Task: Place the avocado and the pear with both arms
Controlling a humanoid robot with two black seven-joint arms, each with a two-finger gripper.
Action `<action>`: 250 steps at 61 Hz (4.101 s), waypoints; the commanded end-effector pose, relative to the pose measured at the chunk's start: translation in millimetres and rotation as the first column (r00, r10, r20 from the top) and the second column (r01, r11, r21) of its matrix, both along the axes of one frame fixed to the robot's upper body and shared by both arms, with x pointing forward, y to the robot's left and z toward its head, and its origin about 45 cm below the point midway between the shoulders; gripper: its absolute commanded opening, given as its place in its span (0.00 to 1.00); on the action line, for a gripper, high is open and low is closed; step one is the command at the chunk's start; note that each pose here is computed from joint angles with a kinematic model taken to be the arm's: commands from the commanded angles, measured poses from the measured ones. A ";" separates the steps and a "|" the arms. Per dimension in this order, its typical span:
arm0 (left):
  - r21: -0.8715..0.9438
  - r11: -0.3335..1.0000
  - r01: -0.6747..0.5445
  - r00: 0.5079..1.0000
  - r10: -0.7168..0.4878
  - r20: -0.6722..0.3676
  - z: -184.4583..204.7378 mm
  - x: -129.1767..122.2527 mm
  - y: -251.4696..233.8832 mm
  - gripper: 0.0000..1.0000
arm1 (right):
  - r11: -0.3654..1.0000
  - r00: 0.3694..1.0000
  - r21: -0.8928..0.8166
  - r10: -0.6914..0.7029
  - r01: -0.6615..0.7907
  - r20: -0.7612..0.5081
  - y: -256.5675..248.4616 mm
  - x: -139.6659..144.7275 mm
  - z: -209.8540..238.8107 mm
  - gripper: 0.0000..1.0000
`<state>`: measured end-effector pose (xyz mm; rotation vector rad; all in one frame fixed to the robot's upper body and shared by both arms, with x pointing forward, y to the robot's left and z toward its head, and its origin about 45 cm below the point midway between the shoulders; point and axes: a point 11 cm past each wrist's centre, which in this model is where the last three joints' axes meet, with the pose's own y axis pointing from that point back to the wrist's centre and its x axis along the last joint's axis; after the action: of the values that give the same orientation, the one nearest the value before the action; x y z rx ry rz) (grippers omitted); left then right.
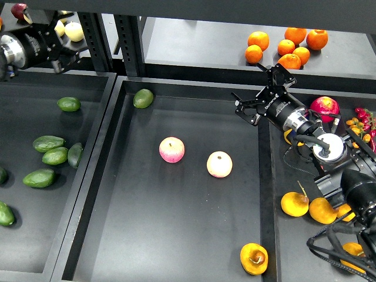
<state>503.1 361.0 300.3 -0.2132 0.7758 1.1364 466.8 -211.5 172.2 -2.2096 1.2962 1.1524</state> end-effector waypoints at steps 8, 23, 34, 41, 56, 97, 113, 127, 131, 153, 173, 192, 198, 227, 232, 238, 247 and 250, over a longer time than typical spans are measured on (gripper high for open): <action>-0.217 0.976 -0.023 0.998 0.034 0.048 -1.4 1.5 -14.9 0.82 | 1.000 1.000 0.005 -0.006 0.006 0.002 -0.8 0.2 0.3 1.00; -0.406 0.914 0.019 0.998 0.005 0.057 -21.7 -2.0 -60.9 0.83 | 1.000 1.000 0.014 -0.017 0.017 0.008 -2.4 1.6 2.5 1.00; -0.555 0.832 0.006 0.999 0.018 0.038 -43.3 -5.4 -99.3 0.83 | 1.000 1.000 0.016 -0.019 0.019 0.009 -2.6 1.7 2.7 1.00; -0.608 0.794 0.004 1.000 0.010 0.019 -57.2 -11.6 -117.4 0.83 | 1.000 1.000 0.015 -0.019 0.018 0.009 -2.5 1.7 2.6 1.00; -0.679 0.732 -0.055 0.996 0.085 0.011 -68.9 -18.4 -112.6 0.89 | 1.000 1.000 0.021 -0.017 0.017 0.022 -1.0 2.7 6.5 1.00; -0.666 0.743 -0.072 0.996 0.094 -0.004 -101.2 -48.8 -110.3 0.99 | 0.997 0.999 0.068 -0.043 0.041 0.033 -5.9 5.9 14.5 1.00; -0.663 0.746 -0.056 0.997 0.078 0.004 -111.5 -68.3 -111.3 0.99 | 0.997 0.999 0.067 -0.041 0.039 0.030 -5.9 5.3 13.5 1.00; -0.649 0.759 -0.049 0.998 0.068 0.004 -114.7 -72.1 -112.9 0.98 | 0.997 0.999 0.068 -0.041 0.039 0.033 -5.7 6.2 15.2 1.00; -0.643 0.764 -0.048 0.998 0.066 0.004 -115.1 -72.2 -113.2 0.98 | 0.997 0.999 0.068 -0.041 0.038 0.035 -5.5 6.3 15.6 1.00; -0.637 0.770 -0.042 0.999 0.054 0.000 -116.9 -72.9 -116.4 0.98 | 0.995 0.995 0.054 0.087 -0.089 0.046 13.4 8.6 37.8 1.00; -0.627 0.777 -0.061 0.998 0.052 -0.033 -128.3 -75.2 -116.4 0.98 | 0.888 0.911 -0.239 0.411 -0.393 0.031 48.6 -6.6 61.6 0.99; -0.617 0.786 -0.045 0.999 0.029 -0.036 -129.6 -76.2 -122.6 0.99 | 0.728 0.830 -0.477 0.558 -0.493 -0.005 37.6 -16.2 89.4 0.99; -0.612 0.790 -0.041 0.999 0.024 -0.037 -129.7 -75.6 -124.1 0.99 | 0.682 0.818 -0.533 0.574 -0.501 -0.034 21.7 -17.1 101.0 1.00; -0.606 0.795 -0.033 0.999 0.017 -0.031 -127.3 -73.6 -126.1 0.99 | 0.537 0.822 -0.684 0.545 -0.494 -0.166 -45.1 -25.8 120.8 1.00; -0.607 0.794 -0.034 0.999 0.018 -0.031 -127.2 -73.5 -125.7 0.99 | 0.502 0.807 -0.691 0.553 -0.520 -0.205 -47.2 -32.9 112.1 1.00; -0.606 0.795 -0.033 0.999 0.017 -0.031 -127.1 -73.2 -126.1 0.99 | 0.436 0.755 -0.676 0.593 -0.594 -0.280 -39.7 -53.4 90.6 1.00; -0.605 0.796 -0.030 0.999 0.016 -0.028 -126.0 -72.8 -126.5 0.99 | 0.337 0.672 -0.635 0.617 -0.695 -0.410 -41.0 -87.1 51.9 1.00; -0.606 0.795 -0.031 0.999 0.017 -0.028 -125.9 -72.7 -126.2 0.99 | 0.311 0.650 -0.622 0.619 -0.719 -0.442 -42.4 -96.0 42.9 1.00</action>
<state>430.1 234.6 173.7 -0.7543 1.1505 0.8796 394.8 -249.7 240.1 -3.5797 1.0268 0.9593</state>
